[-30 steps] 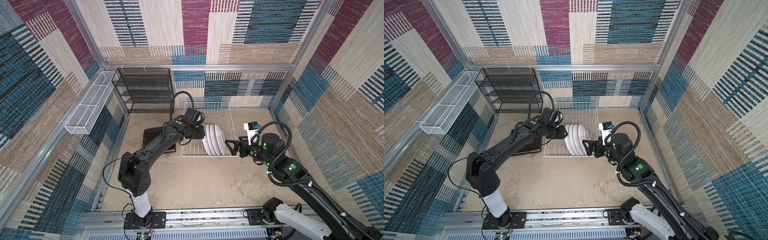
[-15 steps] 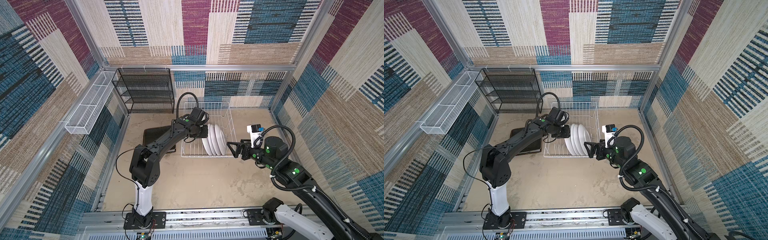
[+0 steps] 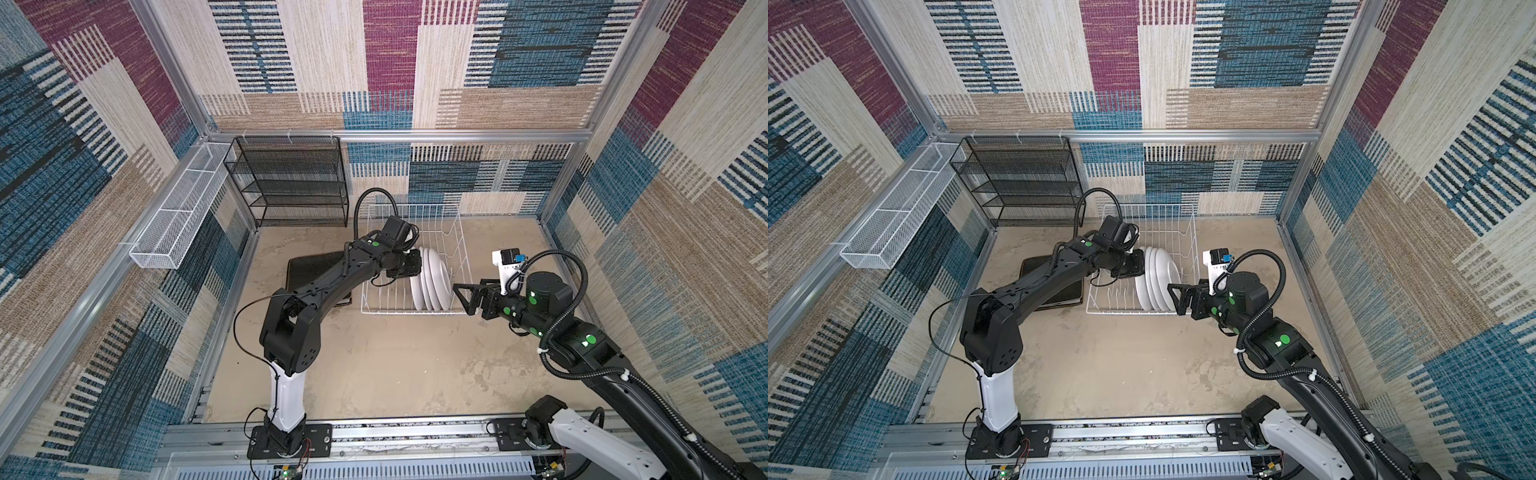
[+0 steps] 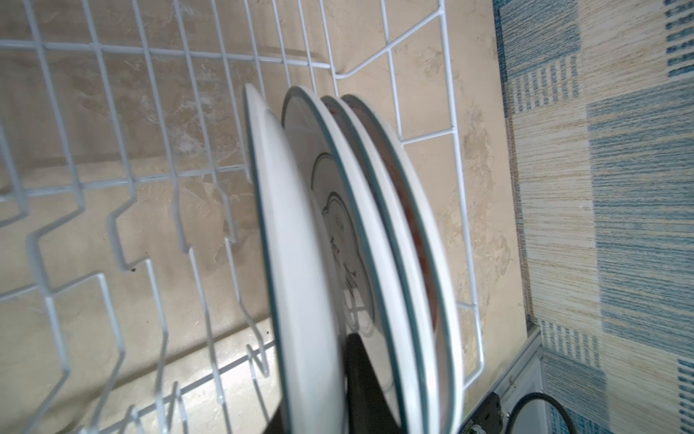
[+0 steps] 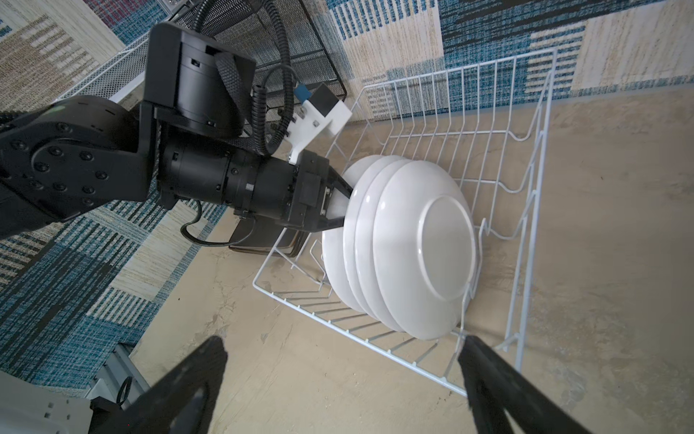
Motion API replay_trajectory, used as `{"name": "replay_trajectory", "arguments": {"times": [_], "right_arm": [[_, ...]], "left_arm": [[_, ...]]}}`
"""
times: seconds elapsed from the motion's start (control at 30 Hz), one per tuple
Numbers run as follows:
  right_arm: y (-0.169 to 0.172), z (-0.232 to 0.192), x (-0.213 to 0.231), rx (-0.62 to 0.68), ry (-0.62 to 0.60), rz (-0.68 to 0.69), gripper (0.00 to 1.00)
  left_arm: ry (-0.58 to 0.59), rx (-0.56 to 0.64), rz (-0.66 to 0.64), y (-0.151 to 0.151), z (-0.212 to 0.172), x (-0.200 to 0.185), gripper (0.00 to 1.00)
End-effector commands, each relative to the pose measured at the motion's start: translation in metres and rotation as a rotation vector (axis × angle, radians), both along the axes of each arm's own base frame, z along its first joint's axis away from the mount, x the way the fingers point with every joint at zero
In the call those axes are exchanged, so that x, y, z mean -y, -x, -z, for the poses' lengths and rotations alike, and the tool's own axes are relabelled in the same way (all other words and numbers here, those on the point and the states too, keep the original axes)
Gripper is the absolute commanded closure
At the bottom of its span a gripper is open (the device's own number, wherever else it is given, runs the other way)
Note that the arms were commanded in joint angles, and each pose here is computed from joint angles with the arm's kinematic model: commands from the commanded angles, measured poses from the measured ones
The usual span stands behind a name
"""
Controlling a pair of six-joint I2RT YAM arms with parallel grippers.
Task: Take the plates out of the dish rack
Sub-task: 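Reach the left gripper to the patterned plates in the rack while the right waits, then close the left gripper on the nearest patterned plate's top rim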
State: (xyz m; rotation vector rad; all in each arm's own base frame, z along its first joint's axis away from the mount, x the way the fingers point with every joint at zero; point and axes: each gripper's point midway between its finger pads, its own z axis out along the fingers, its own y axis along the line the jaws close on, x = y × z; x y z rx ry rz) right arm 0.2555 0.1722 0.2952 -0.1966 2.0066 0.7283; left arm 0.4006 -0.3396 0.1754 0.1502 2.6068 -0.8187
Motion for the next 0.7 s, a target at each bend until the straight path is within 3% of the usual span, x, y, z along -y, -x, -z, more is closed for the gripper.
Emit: {"name": "replay_trajectory", "arguments": {"times": [0.0,0.13,0.67], "right_arm": [[-0.007,-0.013,-0.002,0.063,0.013,-0.004,0.01],[-0.013,-0.016,-0.003,0.089,0.044,-0.006,0.01],[-0.026,-0.015,-0.005,0.093,0.098,0.007,0.01]], "left_arm": [[-0.079,-0.035,-0.067,0.002,0.013,-0.020,0.90],[-0.047,-0.037,-0.095,0.002,0.011,-0.019,1.00],[0.122,-0.076,-0.109,0.000,0.010,0.007,1.00]]}}
